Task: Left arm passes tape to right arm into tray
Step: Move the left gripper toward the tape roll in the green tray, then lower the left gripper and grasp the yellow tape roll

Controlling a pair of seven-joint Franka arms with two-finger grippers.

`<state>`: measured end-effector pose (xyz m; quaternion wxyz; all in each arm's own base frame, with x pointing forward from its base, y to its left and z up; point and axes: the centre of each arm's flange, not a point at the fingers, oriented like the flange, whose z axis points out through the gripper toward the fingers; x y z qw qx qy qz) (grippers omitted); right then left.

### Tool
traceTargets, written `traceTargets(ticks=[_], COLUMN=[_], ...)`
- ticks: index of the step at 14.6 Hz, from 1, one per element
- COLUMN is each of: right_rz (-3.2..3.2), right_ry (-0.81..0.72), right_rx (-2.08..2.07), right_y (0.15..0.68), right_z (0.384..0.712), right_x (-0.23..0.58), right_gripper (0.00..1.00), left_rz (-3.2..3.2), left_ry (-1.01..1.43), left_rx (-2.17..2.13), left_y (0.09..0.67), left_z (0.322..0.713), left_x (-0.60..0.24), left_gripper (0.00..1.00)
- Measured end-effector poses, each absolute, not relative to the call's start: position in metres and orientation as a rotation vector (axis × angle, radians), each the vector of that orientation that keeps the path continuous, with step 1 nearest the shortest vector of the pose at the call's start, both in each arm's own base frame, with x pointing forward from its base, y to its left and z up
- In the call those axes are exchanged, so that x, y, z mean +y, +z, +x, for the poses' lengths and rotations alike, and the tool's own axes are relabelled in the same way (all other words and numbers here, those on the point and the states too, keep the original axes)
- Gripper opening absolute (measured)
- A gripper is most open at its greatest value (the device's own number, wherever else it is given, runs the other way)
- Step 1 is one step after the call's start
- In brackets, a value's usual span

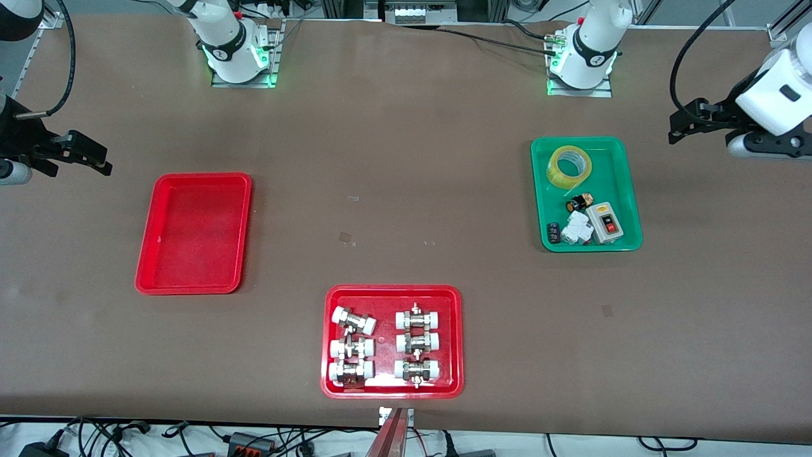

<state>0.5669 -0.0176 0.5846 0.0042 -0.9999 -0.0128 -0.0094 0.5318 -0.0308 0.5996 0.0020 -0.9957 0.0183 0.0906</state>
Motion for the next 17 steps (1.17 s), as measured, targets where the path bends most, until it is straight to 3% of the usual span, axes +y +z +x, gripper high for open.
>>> traceTargets(ticks=[6, 11, 17], right_rz=[-3.133, -3.133, -3.133], right_ry=[-0.027, -0.025, -0.021], right_rx=[-0.04, -0.04, -0.04], right_y=[0.584, 0.584, 0.583], right_z=[0.567, 0.567, 0.567], right_x=[-0.018, -0.018, -0.018], right_gripper=[1.0, 1.0, 1.0], left_rz=[-3.085, -3.094, -3.156], left_ry=[0.561, 0.616, 0.553], left_rx=[0.018, -0.01, -0.14], left_y=[0.449, 0.303, 0.215], left_z=[0.516, 0.452, 0.399], left_x=[-0.021, -0.02, -0.019], left_gripper=[1.0, 1.0, 1.0])
